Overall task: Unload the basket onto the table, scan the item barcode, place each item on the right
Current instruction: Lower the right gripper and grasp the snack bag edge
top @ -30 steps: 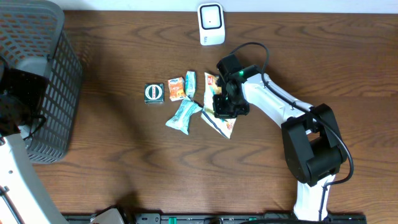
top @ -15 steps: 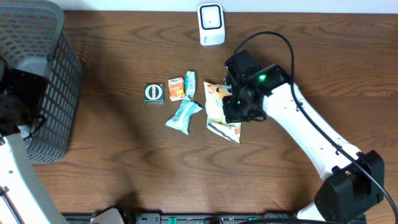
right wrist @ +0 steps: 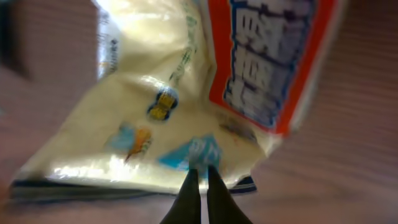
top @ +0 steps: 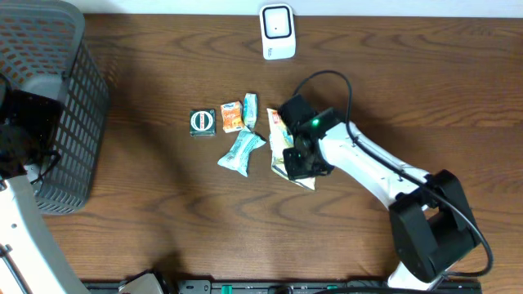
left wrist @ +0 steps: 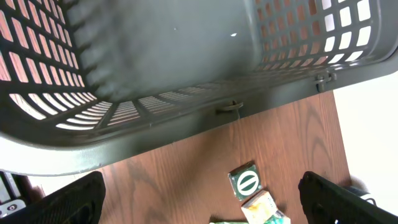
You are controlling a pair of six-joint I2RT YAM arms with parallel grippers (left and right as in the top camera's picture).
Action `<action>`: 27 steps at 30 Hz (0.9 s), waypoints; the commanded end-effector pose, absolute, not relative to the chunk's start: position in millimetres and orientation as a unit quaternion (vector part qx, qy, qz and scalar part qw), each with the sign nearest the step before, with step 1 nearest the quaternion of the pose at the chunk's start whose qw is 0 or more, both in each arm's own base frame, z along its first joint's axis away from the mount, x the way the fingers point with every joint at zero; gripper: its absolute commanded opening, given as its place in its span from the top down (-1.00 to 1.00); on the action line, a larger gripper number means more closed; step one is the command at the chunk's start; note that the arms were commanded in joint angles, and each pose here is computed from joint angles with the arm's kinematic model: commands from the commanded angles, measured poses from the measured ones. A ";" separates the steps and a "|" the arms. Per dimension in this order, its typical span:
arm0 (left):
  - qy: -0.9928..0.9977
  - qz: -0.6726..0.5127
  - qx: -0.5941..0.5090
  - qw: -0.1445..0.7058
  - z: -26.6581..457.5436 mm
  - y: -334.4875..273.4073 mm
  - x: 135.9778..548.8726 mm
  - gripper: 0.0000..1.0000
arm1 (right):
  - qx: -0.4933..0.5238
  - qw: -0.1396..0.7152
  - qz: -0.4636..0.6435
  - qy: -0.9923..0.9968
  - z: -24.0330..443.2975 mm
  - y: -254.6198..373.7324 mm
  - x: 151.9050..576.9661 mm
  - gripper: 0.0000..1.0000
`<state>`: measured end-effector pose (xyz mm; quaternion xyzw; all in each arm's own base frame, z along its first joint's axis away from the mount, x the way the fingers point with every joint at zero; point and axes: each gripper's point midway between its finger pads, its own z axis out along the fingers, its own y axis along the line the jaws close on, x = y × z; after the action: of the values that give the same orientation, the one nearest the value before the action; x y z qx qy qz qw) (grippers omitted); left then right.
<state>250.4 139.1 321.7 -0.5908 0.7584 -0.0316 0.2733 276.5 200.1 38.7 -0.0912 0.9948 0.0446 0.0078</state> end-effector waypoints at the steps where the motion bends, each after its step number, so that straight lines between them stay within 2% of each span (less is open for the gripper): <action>1: 0.756 -0.029 -0.594 0.274 322.2 140.7 249.0 -0.95 | -0.080 -0.015 0.037 0.996 19.5 193.6 260.5 0.98; 7: 0.756 -0.029 -0.593 0.274 322.2 140.7 249.0 -0.95 | -0.070 -0.038 0.022 0.997 27.8 185.3 251.9 0.98; 13: 0.756 -0.029 -0.594 0.274 322.2 140.7 249.0 -0.96 | -0.066 -0.028 -0.041 0.997 73.8 163.5 266.3 0.98; 17: 0.756 -0.029 -0.593 0.274 322.2 140.7 249.0 -0.95 | -0.066 0.022 -0.068 0.995 101.4 159.1 290.0 0.98; 27: 0.756 -0.029 -0.594 0.274 322.2 140.7 249.0 -0.95 | -0.035 0.145 -0.048 0.988 107.7 166.7 353.2 0.98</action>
<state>250.5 139.2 321.8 -0.5908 0.7583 -0.0315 0.2737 335.8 175.1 99.8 -0.0542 0.9915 -0.0392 0.1113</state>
